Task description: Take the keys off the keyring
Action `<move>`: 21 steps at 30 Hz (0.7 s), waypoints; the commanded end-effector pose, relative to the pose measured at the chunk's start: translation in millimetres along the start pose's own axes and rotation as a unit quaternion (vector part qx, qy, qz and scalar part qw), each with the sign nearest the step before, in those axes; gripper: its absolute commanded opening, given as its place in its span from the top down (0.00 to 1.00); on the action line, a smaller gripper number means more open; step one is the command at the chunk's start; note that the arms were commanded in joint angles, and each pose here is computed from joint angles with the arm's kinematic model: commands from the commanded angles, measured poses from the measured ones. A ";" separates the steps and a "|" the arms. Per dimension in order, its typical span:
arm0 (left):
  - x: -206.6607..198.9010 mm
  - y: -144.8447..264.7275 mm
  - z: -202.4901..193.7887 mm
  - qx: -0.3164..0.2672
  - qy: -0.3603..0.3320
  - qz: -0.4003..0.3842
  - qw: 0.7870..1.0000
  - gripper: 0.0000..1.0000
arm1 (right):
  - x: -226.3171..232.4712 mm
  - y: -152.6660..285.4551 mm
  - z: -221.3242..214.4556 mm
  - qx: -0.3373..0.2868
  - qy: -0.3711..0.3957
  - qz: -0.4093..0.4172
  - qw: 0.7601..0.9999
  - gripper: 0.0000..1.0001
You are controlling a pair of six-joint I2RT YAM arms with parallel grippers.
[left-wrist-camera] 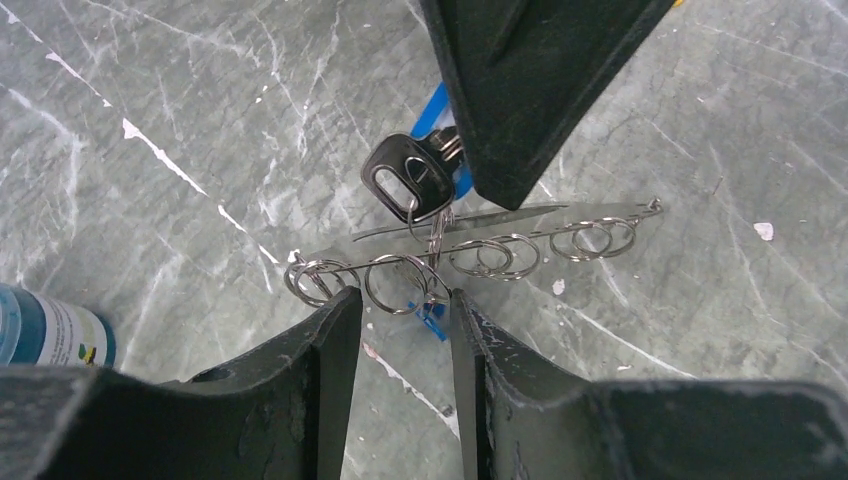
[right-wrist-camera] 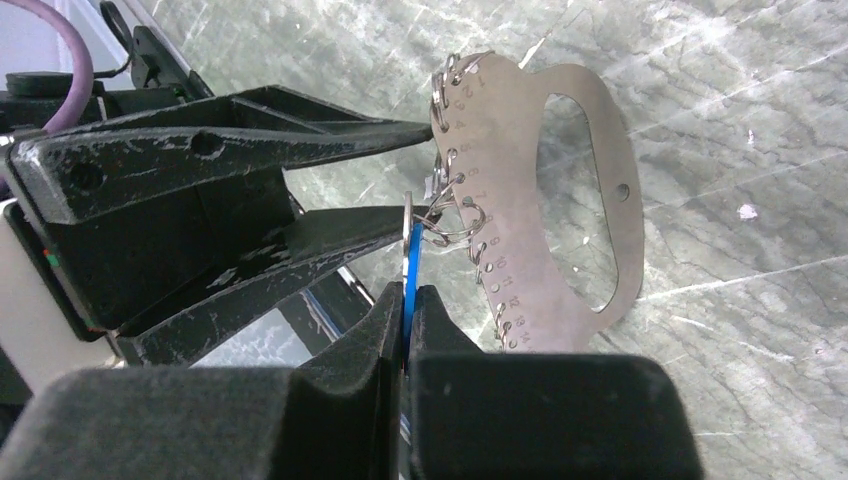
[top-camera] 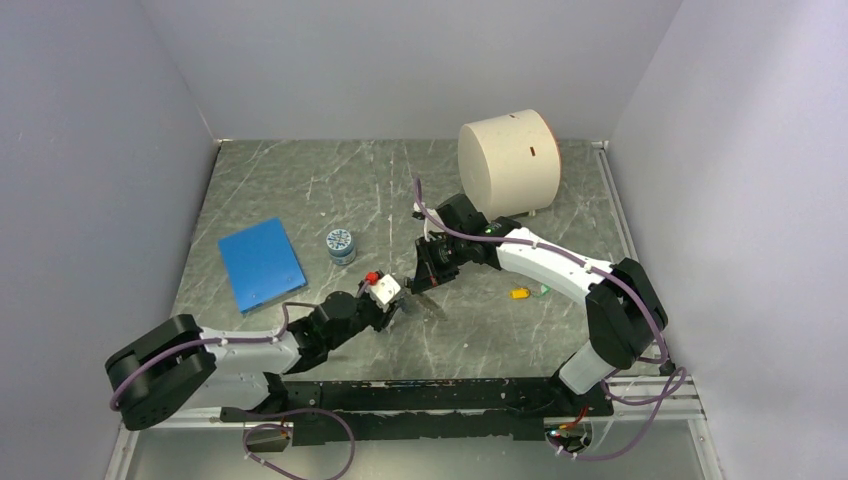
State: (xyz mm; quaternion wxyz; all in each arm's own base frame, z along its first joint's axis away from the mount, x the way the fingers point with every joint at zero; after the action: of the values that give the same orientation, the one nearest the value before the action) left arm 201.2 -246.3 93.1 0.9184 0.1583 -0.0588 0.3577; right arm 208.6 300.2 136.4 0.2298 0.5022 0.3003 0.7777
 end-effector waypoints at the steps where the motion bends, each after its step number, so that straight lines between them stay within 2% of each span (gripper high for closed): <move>1: 6.0 -13.5 31.0 -0.065 -0.024 -0.015 0.998 0.57 | 17.1 10.4 9.2 -0.020 0.026 0.025 0.999 1.00; 15: 4.5 -24.4 40.9 -0.088 -0.033 -0.034 0.995 0.58 | 20.5 12.4 9.7 -0.021 0.029 0.026 0.999 1.00; 17: 4.8 -25.7 39.5 -0.086 -0.033 -0.034 0.995 0.62 | 21.4 12.3 9.2 -0.020 0.030 0.027 0.999 1.00; 21: 0.1 -29.0 36.0 -0.079 -0.033 -0.048 0.995 0.78 | 23.3 13.9 9.5 -0.022 0.031 0.028 0.999 1.00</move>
State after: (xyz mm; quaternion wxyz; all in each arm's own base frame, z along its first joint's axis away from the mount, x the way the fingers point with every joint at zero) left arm 215.8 -264.9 101.3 0.9357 0.1292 -0.0920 0.3152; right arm 206.3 301.5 136.5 0.2262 0.5017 0.3021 0.7784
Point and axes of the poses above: each gripper's point midway between its finger pads, its own y axis back along the fingers, its own x axis along the line the jaws close on, z = x × y, the point moved 2 cm from there along y, back along the fingers, and after that the axes turned 7 degrees about -y, right-handed, at the moved point
